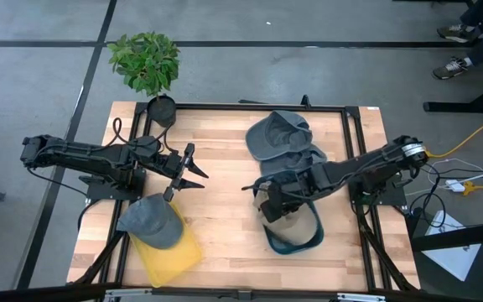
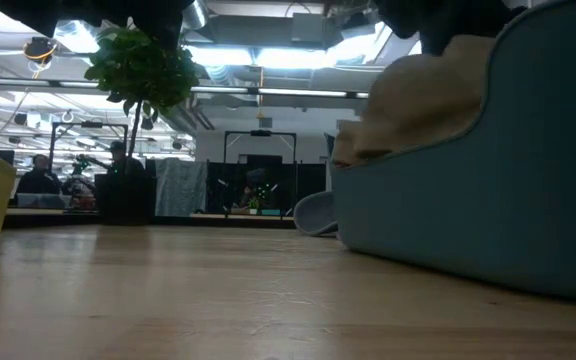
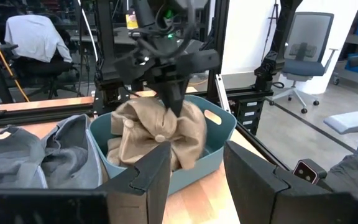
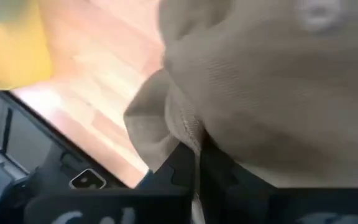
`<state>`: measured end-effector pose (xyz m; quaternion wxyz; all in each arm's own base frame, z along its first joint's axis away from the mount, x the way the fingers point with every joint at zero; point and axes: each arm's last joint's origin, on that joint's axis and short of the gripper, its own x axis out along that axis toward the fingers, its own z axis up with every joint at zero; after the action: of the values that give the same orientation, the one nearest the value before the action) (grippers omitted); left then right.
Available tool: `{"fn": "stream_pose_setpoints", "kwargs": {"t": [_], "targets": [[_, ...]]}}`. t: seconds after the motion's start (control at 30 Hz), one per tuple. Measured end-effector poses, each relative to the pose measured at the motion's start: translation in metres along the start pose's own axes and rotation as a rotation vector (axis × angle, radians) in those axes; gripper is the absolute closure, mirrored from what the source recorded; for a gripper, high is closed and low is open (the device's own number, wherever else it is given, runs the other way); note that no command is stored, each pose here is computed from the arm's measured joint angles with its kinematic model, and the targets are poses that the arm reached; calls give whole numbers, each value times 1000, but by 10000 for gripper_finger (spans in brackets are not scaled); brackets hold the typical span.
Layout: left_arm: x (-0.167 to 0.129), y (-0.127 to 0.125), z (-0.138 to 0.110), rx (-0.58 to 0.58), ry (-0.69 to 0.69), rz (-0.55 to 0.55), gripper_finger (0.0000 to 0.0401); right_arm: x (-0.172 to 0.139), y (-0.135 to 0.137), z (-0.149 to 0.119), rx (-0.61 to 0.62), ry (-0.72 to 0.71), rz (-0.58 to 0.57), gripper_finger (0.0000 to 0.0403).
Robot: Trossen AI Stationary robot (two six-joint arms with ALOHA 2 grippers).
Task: Pick & Place hat
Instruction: Put the brown cap into the blue bin
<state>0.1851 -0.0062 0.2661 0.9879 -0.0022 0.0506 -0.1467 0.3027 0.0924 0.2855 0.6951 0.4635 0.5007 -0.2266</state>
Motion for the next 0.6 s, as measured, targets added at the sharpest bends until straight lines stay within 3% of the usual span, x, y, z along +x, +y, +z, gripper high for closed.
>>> {"fn": "stream_pose_setpoints", "kwargs": {"t": [0.13, 0.4, 0.6], "targets": [[0, 0, 0, 0, 1, 0, 258, 0, 4, -3, -10, -1, 31, 392], [0, 0, 0, -1, 1, 0, 258, 0, -6, -5, -64, 20, -68, 387], [0, 0, 0, -2, 1, 0, 258, 0, -8, -6, -123, 22, -92, 340]]}}
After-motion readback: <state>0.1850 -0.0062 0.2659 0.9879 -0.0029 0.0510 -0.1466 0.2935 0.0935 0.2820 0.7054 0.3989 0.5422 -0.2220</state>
